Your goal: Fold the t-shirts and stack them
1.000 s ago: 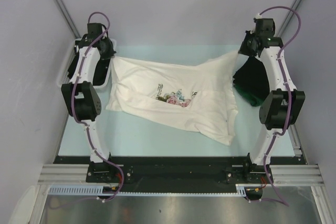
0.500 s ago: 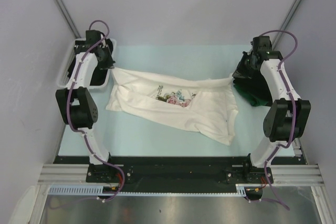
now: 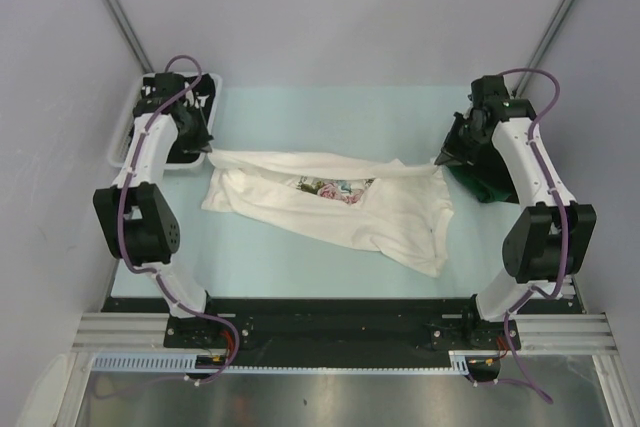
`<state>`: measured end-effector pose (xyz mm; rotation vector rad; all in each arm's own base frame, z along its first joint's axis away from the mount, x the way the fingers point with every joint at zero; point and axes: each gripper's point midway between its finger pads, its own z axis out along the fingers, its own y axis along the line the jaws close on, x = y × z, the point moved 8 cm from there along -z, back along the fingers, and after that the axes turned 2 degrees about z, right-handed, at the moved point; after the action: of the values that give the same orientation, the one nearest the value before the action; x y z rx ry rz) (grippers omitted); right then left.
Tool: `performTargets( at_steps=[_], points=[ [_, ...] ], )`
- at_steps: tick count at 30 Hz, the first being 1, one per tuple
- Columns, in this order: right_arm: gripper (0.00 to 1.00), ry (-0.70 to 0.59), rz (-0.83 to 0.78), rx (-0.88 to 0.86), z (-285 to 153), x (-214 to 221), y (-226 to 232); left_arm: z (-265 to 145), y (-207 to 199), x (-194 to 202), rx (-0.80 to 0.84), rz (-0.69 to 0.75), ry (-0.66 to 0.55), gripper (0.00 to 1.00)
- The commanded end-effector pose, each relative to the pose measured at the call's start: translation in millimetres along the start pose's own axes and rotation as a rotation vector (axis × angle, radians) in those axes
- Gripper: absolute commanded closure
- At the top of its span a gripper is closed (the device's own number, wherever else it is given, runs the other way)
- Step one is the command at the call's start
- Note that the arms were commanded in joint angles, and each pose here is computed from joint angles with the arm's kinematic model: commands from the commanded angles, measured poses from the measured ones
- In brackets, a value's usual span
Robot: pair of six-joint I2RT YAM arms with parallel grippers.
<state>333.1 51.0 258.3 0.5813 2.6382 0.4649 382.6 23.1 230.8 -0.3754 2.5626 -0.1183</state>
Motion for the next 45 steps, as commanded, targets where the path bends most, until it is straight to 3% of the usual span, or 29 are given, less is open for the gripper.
performTargets(
  at_steps=[1, 13, 21, 30, 42, 45],
  points=[
    [1.00, 0.063, 0.014, 0.021, -20.9, 27.8, 0.3, -23.9, 1.3, 10.6, 0.036, 0.022, -0.002, 1.00],
    [1.00, 0.214, -0.003, 0.119, -7.2, 83.4, -13.1, -28.2, 5.5, 48.0, 0.048, 0.005, 0.083, 1.00],
    [1.00, 0.241, -0.022, 0.217, -0.7, 94.3, -32.6, -25.5, 14.1, 61.6, -0.011, 0.015, 0.106, 1.00],
    [1.00, 0.224, 0.026, 0.265, -1.2, 89.8, -63.0, -11.9, 27.4, 47.8, -0.126, 0.009, 0.133, 1.00],
    [1.00, 0.266, 0.035, 0.241, 9.4, 95.0, -67.5, -0.5, 29.1, 34.8, -0.127, 0.002, 0.159, 1.00],
    [1.00, 0.274, 0.032, 0.248, 11.5, 96.6, -69.0, 1.6, 30.3, 35.8, -0.133, 0.001, 0.167, 0.94]
  ],
)
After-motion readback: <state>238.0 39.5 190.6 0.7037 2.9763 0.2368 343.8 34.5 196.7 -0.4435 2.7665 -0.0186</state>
